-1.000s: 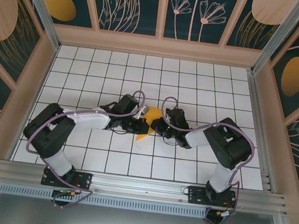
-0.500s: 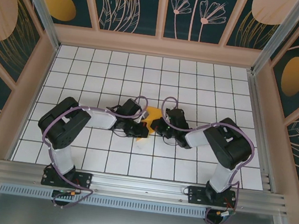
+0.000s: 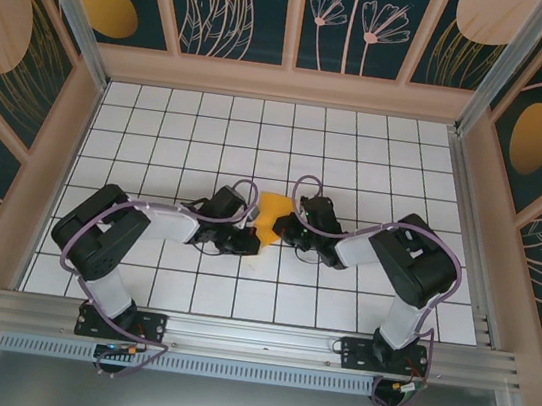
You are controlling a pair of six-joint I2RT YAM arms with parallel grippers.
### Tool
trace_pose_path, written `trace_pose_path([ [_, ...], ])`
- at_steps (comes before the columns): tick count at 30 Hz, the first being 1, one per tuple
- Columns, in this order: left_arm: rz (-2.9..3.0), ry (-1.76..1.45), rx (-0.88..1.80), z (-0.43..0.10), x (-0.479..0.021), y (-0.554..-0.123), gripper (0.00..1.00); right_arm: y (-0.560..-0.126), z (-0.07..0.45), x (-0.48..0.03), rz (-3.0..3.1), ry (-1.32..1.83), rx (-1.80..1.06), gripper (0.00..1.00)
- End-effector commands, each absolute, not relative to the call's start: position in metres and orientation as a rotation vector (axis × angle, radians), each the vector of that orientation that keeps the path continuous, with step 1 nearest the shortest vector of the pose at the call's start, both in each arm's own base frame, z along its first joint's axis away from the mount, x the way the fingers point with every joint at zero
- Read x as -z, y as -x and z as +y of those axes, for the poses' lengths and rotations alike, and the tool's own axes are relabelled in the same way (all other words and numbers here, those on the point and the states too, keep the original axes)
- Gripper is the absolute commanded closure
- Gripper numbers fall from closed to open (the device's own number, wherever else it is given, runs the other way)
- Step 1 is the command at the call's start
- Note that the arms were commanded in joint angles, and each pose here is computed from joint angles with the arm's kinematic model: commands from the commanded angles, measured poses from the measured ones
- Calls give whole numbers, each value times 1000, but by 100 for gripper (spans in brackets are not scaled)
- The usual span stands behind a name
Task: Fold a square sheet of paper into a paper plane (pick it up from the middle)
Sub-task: Third fold the triangle at the center of the table.
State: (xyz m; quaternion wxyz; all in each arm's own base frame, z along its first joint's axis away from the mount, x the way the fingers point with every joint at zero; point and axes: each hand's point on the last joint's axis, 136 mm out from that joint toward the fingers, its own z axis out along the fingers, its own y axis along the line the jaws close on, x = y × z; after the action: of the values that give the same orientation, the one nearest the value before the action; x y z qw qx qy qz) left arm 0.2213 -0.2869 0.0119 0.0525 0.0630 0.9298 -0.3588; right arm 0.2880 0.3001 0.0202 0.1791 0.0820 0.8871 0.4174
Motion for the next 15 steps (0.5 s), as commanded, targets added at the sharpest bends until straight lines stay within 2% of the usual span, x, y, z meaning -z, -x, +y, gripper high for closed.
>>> trace_pose_path([
  [1,3063,-40,899,-242,23,-179,100,-268,276,20,2666,-270,-989,100],
  [8,3028,19,801,-226,13,-180,100,-269,276,19,2661,-270,-995,100],
  [15,2777,-71,830,-239,-49,-220,99,-271,288,7,2635,-246,-1066,100],
])
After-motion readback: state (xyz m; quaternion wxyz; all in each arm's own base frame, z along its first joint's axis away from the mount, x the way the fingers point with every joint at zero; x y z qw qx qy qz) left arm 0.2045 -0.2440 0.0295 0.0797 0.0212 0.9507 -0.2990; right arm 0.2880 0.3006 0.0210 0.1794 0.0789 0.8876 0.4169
